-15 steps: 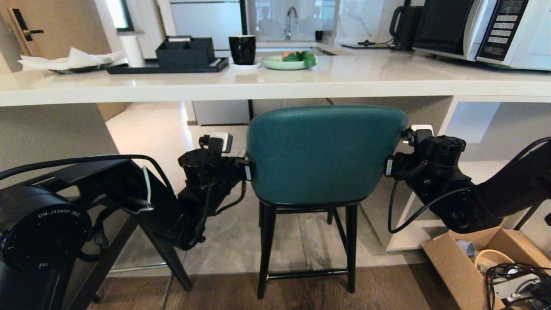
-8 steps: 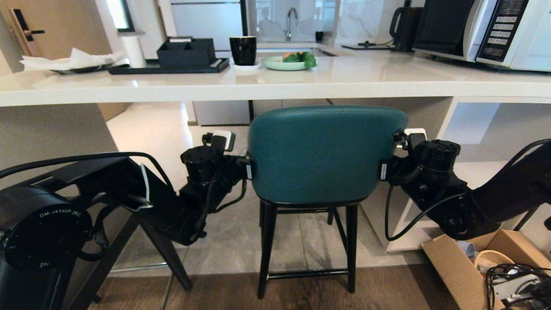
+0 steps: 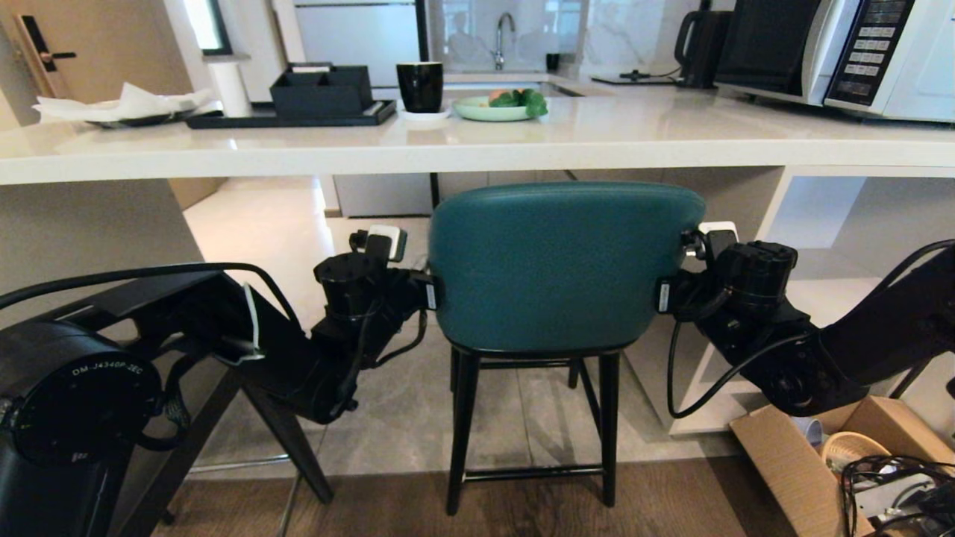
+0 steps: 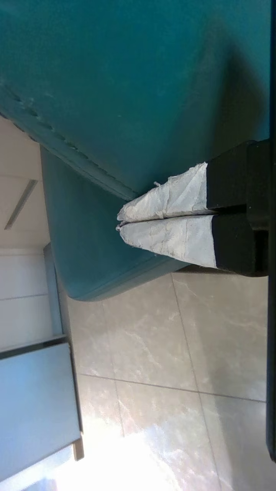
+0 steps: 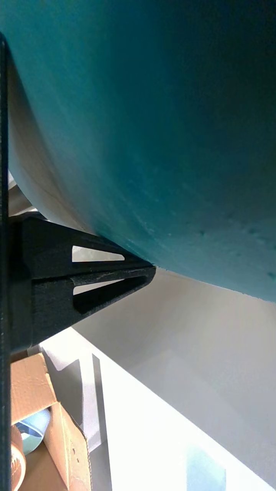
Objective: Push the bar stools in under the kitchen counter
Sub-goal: Push the blue chair back under the dining table, then push the gray chair back under the dining table
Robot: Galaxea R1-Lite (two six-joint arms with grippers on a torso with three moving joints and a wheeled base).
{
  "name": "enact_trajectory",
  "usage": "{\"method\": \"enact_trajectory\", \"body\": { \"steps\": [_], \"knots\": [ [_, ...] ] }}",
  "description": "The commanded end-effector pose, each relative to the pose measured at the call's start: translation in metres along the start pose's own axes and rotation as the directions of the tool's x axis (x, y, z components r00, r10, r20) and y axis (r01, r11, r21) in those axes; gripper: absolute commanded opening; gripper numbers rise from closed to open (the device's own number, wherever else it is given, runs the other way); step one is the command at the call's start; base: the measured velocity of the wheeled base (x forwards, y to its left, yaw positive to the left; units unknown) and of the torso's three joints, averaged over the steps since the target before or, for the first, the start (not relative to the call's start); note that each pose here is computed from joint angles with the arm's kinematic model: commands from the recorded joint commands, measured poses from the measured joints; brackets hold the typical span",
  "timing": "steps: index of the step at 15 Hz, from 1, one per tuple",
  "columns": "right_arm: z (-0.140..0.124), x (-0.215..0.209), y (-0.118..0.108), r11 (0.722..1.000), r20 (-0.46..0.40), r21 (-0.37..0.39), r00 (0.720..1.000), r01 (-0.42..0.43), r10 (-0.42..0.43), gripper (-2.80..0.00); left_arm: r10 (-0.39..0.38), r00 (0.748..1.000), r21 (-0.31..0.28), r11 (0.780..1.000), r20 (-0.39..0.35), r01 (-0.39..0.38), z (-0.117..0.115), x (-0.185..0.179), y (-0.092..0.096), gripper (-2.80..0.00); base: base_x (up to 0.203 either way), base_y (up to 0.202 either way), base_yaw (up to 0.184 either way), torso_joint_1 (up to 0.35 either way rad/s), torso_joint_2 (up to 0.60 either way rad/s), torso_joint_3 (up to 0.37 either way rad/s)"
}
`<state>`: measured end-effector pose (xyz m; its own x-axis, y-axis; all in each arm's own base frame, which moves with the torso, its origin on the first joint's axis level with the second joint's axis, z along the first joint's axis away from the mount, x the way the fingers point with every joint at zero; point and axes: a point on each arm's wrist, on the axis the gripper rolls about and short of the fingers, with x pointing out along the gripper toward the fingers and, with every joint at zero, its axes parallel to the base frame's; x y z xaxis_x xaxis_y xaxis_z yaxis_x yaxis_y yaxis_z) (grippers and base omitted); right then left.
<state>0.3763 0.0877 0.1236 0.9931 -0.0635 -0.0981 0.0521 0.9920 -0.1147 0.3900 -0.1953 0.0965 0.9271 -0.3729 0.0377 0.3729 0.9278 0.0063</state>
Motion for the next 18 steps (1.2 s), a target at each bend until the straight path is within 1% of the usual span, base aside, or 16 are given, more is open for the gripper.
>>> {"method": "enact_trajectory", "body": {
  "steps": [1,3,5,6,8,11,13,16,18],
  "knots": [
    [0.006,-0.007,-0.003,1.0,0.016,0.006,1.0,0.005,-0.005,-2.8,0.069,0.998,0.003,0.998,-0.01,-0.069,-0.003,-0.005,0.013,-2.8,0.0,0.0,0.0,0.0,0.0,0.0],
    [0.015,-0.025,-0.01,1.0,0.024,0.011,1.0,0.002,-0.002,-2.8,0.173,0.985,0.006,0.985,-0.004,-0.173,0.004,-0.011,0.029,-2.8,0.0,0.0,0.0,0.0,0.0,0.0],
    [0.018,-0.041,-0.016,1.0,0.021,0.02,1.0,0.002,-0.002,-2.8,0.211,0.977,0.006,0.977,-0.015,-0.211,0.01,-0.026,0.042,-2.8,0.0,0.0,0.0,0.0,0.0,0.0],
    [0.022,-0.047,-0.018,1.0,0.027,0.029,1.0,0.004,-0.005,-2.8,0.223,0.975,0.001,0.975,0.0,-0.223,0.017,-0.033,0.045,-2.8,0.0,0.0,0.0,0.0,0.0,0.0],
    [0.03,-0.065,-0.027,0.999,0.044,0.037,0.999,0.014,-0.016,-2.8,0.235,0.971,-0.005,0.972,0.03,-0.235,0.035,-0.054,0.049,-2.8,0.0,0.0,0.0,0.0,0.0,0.0],
    [0.047,-0.11,-0.046,0.998,0.093,0.055,0.995,0.028,-0.033,-2.8,0.244,0.967,-0.017,0.97,0.078,-0.244,0.071,-0.103,0.05,-2.8,0.0,0.0,0.0,0.0,0.0,0.0],
    [0.063,-0.146,-0.059,0.997,0.146,0.072,0.988,0.031,-0.042,-2.8,0.249,0.965,-0.01,0.968,0.085,-0.249,0.084,-0.141,0.049,-2.8,0.0,0.0,0.0,0.0,0.0,0.0],
    [0.085,-0.206,-0.077,0.995,0.206,0.091,0.977,0.026,-0.045,-2.8,0.243,0.954,-0.023,0.97,0.175,-0.243,0.12,-0.196,0.045,-2.8,0.0,0.0,0.0,0.0,0.0,0.0],
    [0.093,-0.246,-0.09,0.995,0.23,0.1,0.972,0.024,-0.046,-2.8,0.257,0.941,-0.037,0.966,0.219,-0.256,0.146,-0.238,0.043,-2.8,0.0,0.0,0.0,0.0,0.0,0.0]
  ]
}}
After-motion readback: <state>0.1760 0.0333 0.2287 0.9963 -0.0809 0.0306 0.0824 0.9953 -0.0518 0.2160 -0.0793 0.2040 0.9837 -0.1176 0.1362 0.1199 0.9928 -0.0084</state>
